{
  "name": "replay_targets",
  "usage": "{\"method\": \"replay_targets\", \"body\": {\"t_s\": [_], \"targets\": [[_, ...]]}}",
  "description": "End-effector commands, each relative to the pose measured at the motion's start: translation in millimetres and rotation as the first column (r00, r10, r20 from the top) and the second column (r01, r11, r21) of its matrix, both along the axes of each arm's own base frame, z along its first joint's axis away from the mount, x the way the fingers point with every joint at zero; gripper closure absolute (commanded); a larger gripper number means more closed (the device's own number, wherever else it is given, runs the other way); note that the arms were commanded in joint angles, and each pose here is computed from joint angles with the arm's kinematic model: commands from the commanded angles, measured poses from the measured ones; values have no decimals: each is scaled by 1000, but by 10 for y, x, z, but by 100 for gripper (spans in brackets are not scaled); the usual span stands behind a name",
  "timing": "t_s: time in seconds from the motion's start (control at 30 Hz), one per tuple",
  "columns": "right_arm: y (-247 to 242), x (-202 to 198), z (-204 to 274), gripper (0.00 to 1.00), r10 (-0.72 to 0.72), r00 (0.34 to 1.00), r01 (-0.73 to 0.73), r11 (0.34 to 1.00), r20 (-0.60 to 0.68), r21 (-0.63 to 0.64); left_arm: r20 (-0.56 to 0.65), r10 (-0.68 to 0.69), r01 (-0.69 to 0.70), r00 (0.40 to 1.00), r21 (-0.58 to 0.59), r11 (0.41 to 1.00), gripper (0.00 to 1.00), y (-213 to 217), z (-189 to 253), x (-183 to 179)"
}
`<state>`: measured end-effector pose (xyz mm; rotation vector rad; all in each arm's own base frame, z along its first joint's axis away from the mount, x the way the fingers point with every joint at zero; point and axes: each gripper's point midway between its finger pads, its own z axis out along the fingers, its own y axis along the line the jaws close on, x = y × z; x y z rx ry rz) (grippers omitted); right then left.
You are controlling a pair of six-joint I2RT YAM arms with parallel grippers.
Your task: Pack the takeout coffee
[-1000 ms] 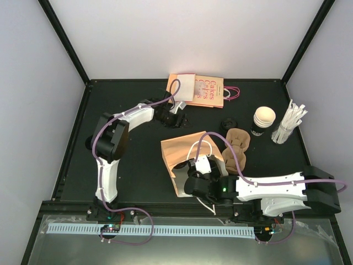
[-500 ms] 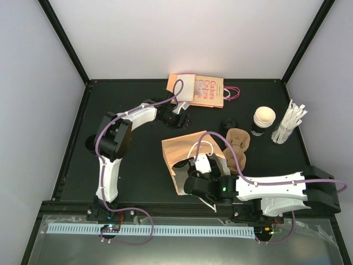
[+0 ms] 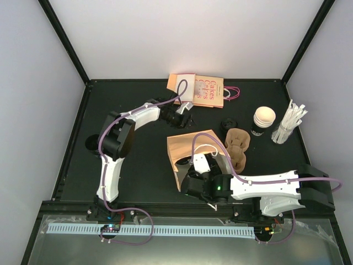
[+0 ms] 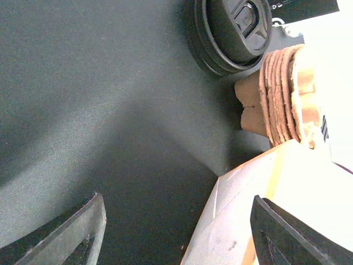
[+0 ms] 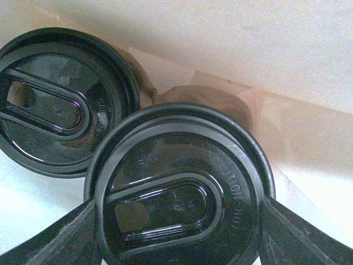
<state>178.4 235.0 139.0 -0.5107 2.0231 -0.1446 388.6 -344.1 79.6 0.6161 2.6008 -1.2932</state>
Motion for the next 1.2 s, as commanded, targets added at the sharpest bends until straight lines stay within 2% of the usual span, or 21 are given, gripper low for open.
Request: {"method": "replay_targets", "body": {"t_s": [0.0, 0.27, 0.63, 0.93, 1.17], "targets": [[-19, 59, 98, 58, -30, 999, 30, 1000, 43, 1, 37, -47, 48, 998, -41, 998, 26, -118, 133, 22], [208, -72, 37, 58, 103, 993, -98, 991, -56, 86, 43, -55, 57, 998, -43, 997, 28, -112, 216, -22], [414, -166, 82, 58, 193, 976, -183, 978, -103, 101, 27, -14, 14, 1000, -19, 1000, 29, 132, 266, -141], [-19, -18, 81, 58, -35, 999, 32, 997, -35, -68, 7, 5, -5, 1000, -9, 1000, 31, 173, 155, -192], [-59, 15, 172, 58, -62, 998, 62, 995, 1, -79, 13, 2, -2, 1000, -1, 1000, 31, 157, 157, -189]]}}
